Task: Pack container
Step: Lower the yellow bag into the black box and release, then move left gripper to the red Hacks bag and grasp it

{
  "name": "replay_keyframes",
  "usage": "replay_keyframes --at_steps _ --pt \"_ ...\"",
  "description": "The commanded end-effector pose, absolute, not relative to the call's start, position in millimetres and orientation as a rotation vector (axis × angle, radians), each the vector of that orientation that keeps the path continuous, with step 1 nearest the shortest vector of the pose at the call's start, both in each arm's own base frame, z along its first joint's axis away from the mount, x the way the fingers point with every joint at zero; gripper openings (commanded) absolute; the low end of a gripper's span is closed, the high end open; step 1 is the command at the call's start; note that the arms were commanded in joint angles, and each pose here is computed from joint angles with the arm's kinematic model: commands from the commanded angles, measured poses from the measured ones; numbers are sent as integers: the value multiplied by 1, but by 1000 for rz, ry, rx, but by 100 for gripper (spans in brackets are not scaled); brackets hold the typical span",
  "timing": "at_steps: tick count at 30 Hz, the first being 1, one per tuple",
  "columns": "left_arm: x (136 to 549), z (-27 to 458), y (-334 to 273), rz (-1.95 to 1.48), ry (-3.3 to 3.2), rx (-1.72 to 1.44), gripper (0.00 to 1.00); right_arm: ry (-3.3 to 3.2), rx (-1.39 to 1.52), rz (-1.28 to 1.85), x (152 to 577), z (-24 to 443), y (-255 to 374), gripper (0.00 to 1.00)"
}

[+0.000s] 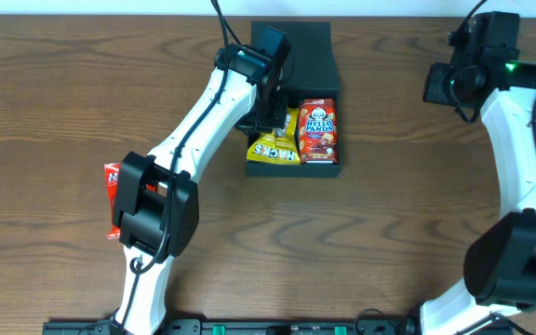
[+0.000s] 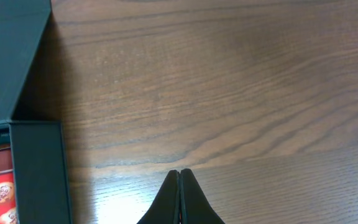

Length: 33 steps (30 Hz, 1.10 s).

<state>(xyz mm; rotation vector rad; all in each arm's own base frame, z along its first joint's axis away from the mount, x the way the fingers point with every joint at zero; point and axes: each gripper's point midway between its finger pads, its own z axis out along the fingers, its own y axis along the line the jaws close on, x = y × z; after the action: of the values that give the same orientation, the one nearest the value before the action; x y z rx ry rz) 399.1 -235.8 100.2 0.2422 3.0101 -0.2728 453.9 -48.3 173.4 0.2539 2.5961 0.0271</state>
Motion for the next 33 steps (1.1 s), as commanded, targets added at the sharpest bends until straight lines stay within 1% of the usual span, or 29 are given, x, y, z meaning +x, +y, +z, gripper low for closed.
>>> replay_keyframes --at_steps 1,11,17,20,22,24,27,30,33 --pt "393 82 -236 -225 3049 290 6 2588 244 17 455 177 -51 2" --pt "379 40 -235 -144 3163 329 6 2589 243 17 455 177 -51 2" --pt "384 51 -234 -159 3136 319 6 2588 243 17 455 177 -51 2" --pt "392 74 -235 -181 3074 312 6 2587 243 17 455 177 -51 2" --pt "402 104 -234 -191 2993 302 6 2585 243 17 456 177 -51 2" --pt "416 134 -225 -118 2891 272 6 2584 243 17 456 177 -51 2" --pt "434 190 -188 101 2709 156 6 2577 242 16 457 178 -51 2" --pt "427 221 -152 216 2659 83 6 2577 242 16 457 178 -51 2" --pt "419 249 -110 227 2640 -24 6 2572 241 15 458 179 -51 2"
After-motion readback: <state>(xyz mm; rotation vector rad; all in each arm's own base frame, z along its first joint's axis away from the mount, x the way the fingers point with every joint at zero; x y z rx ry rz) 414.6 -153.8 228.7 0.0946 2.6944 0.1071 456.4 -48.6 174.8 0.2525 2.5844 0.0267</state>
